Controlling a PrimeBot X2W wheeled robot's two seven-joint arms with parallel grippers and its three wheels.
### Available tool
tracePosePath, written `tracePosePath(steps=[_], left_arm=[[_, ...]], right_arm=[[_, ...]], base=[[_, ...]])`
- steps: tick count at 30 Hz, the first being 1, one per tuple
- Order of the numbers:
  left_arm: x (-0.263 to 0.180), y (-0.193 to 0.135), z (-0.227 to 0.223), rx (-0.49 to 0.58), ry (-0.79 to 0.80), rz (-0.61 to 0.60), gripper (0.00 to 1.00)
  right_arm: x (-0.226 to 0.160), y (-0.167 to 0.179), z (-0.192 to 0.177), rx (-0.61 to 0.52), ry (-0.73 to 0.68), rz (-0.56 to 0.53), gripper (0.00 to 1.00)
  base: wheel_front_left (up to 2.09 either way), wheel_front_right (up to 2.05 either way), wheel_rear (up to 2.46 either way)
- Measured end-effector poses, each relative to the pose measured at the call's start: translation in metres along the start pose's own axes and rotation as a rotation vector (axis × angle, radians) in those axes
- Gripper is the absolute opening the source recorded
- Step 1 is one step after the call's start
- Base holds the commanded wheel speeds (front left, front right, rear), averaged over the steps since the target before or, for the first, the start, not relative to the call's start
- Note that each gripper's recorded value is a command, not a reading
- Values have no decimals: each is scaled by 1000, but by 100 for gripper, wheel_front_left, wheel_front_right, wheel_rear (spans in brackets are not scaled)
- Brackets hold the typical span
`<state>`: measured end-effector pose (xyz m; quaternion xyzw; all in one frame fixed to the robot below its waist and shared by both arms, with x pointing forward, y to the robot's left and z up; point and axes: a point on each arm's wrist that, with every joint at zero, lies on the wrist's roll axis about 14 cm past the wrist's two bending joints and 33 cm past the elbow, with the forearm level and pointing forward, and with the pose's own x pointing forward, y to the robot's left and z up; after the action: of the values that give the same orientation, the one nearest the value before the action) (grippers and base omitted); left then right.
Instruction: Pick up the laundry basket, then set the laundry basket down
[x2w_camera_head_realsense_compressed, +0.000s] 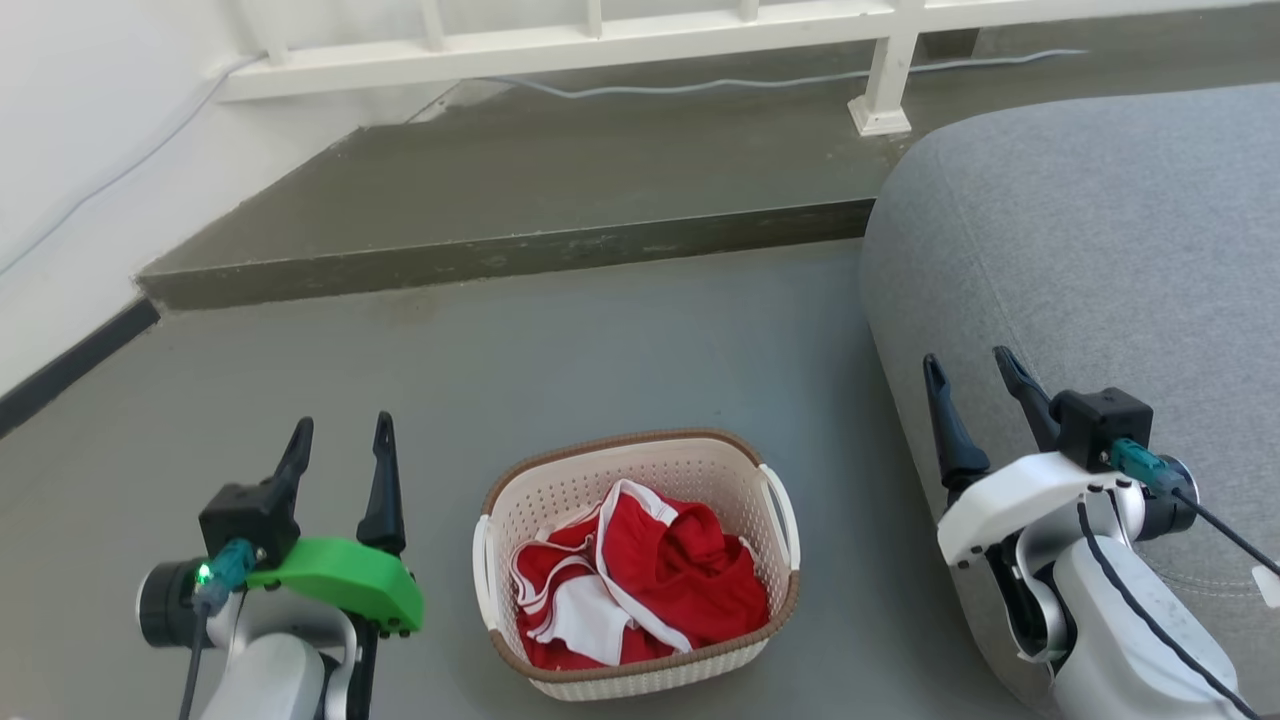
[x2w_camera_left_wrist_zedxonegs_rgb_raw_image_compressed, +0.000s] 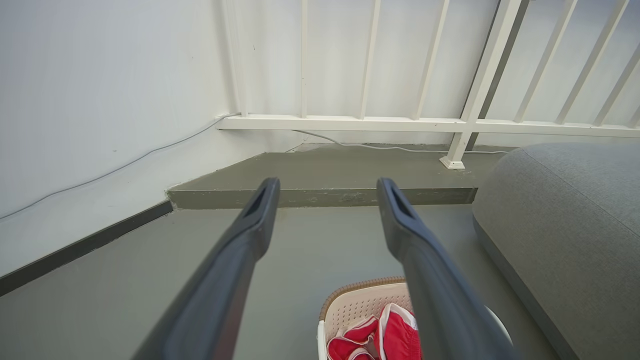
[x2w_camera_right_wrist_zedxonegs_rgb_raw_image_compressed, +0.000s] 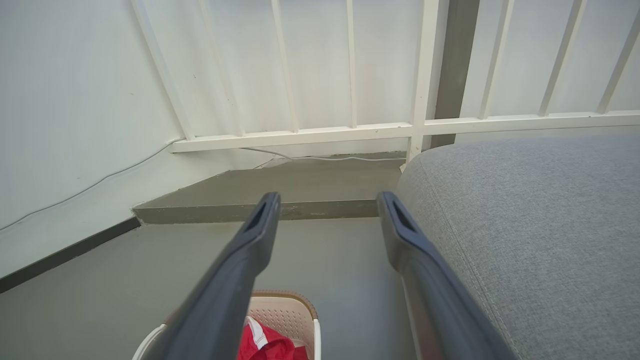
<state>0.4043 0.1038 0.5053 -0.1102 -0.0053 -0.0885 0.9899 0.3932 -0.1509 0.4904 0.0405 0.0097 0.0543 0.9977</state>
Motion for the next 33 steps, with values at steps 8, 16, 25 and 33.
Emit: tracePosePath(steps=[8, 16, 25, 33], left_arm=[[-15, -6, 4, -9, -22, 2, 100], [-26, -5, 5, -7, -32, 8, 100], [-36, 0, 5, 3, -39, 29, 100], [-44, 2, 1, 11, -28, 39, 100]], right_arm=[[-14, 0, 7, -9, -30, -12, 100], [-27, -2, 0, -4, -19, -27, 100], [-34, -5, 0, -8, -22, -38, 100], [-38, -7, -2, -16, -19, -43, 100]], base=[[0, 0, 0], [0, 0, 0], [0, 0, 0], [0, 0, 0]])
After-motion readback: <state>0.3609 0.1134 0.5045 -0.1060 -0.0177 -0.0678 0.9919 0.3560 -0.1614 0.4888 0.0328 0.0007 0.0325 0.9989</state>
